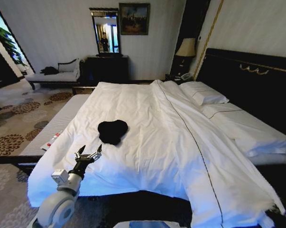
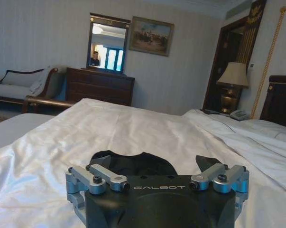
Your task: Fold the clothes on the bed.
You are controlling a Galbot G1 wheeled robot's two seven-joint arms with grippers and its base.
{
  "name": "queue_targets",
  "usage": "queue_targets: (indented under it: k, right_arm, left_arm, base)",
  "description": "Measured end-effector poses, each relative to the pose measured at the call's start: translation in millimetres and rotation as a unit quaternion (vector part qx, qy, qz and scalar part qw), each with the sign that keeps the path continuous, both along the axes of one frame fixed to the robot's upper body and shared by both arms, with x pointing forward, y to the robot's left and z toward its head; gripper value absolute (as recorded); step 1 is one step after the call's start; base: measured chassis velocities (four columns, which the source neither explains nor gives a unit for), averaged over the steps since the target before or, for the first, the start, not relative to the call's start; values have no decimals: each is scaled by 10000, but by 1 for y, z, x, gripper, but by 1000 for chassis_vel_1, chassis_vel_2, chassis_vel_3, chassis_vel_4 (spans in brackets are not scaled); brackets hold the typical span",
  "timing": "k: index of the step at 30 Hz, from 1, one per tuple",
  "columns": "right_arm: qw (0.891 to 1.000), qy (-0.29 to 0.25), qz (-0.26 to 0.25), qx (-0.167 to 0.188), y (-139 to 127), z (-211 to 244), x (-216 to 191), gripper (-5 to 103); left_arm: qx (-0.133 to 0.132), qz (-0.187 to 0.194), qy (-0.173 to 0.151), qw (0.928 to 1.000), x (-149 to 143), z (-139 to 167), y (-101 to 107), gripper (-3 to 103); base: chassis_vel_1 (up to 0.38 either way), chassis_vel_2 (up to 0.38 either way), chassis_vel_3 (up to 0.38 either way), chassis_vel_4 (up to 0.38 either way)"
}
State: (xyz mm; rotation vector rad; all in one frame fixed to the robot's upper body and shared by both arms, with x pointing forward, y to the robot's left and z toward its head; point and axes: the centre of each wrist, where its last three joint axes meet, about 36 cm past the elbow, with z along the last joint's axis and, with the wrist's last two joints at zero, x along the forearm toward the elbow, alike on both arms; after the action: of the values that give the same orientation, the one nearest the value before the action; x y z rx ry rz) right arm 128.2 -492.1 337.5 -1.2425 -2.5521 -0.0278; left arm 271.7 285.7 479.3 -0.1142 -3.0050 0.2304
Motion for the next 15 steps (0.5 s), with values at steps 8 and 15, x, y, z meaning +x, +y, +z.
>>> queue_targets:
  k: [8, 15]
  right_arm:
    - [9999, -146, -4, -41, 3, 4, 0, 48]
    - [9991, -378, 159, -71, 3, 20, 4, 70]
  left_arm:
    - [-13, 0, -3, 10000, 4, 1, -2, 100]
    - [13, 5, 31, 10000, 3, -1, -1, 100]
  base:
    - [0, 0, 0, 0]
    - [0, 0, 0, 0]
